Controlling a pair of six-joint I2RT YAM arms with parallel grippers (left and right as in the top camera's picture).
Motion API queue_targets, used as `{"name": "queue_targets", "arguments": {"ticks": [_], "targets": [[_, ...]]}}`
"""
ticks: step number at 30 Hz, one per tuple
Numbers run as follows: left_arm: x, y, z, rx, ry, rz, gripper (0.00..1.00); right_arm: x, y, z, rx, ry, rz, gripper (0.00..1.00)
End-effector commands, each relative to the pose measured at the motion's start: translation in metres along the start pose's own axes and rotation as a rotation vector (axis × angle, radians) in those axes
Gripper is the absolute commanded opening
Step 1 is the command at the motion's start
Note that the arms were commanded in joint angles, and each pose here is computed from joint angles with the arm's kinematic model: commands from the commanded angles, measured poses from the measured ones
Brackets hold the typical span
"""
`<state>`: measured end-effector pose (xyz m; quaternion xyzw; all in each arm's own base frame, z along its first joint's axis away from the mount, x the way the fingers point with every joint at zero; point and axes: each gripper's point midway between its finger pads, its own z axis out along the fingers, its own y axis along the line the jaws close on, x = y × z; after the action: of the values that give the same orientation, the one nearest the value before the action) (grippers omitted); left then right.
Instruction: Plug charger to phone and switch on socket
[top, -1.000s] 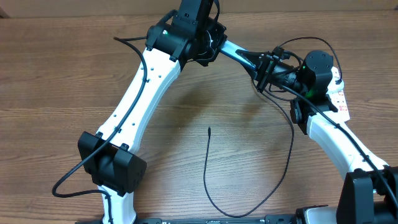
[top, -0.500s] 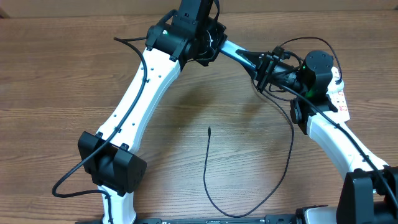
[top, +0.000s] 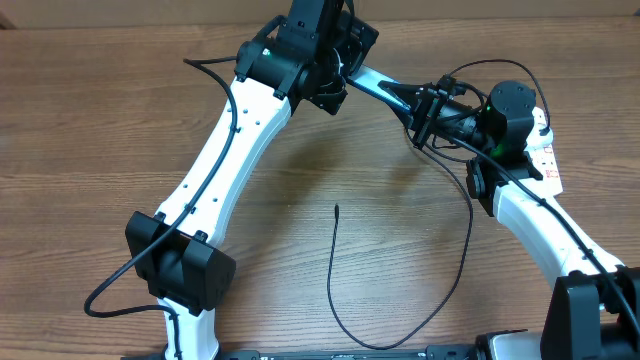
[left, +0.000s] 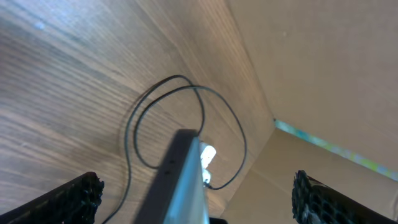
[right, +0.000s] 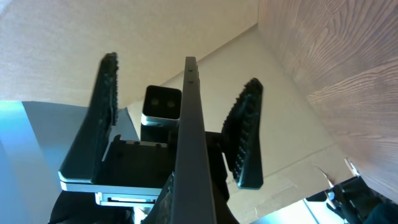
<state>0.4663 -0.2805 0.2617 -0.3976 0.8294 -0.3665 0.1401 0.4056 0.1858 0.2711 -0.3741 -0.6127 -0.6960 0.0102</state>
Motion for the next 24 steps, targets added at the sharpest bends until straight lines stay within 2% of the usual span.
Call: {"name": "queue_targets", "arguments": {"ticks": [1, 12, 19, 24], "targets": [[-0.0022, -0.0048, 0.0032, 0.012, -0.025, 0.020, 1.00, 0.0093, 0.0150, 0.0012, -0.029, 0.016, 0.080, 0.04], [-0.0068, -0.0044, 0.0031, 0.009, -0.051, -0.001, 1.00, 0.0009, 0.0203, 0.0009, -0.062, -0.031, 0.097, 0.04], [-0.0070, -0.0043, 0.0032, 0.009, -0.052, -0.011, 0.81, 0.0005, 0.0206, 0.0009, -0.063, -0.034, 0.097, 0.04], [-0.0082, -0.0040, 0.0032, 0.008, -0.060, -0.011, 0.59, 0.0006, 0.0205, 0.0009, -0.063, -0.033, 0.097, 0.04]]}}
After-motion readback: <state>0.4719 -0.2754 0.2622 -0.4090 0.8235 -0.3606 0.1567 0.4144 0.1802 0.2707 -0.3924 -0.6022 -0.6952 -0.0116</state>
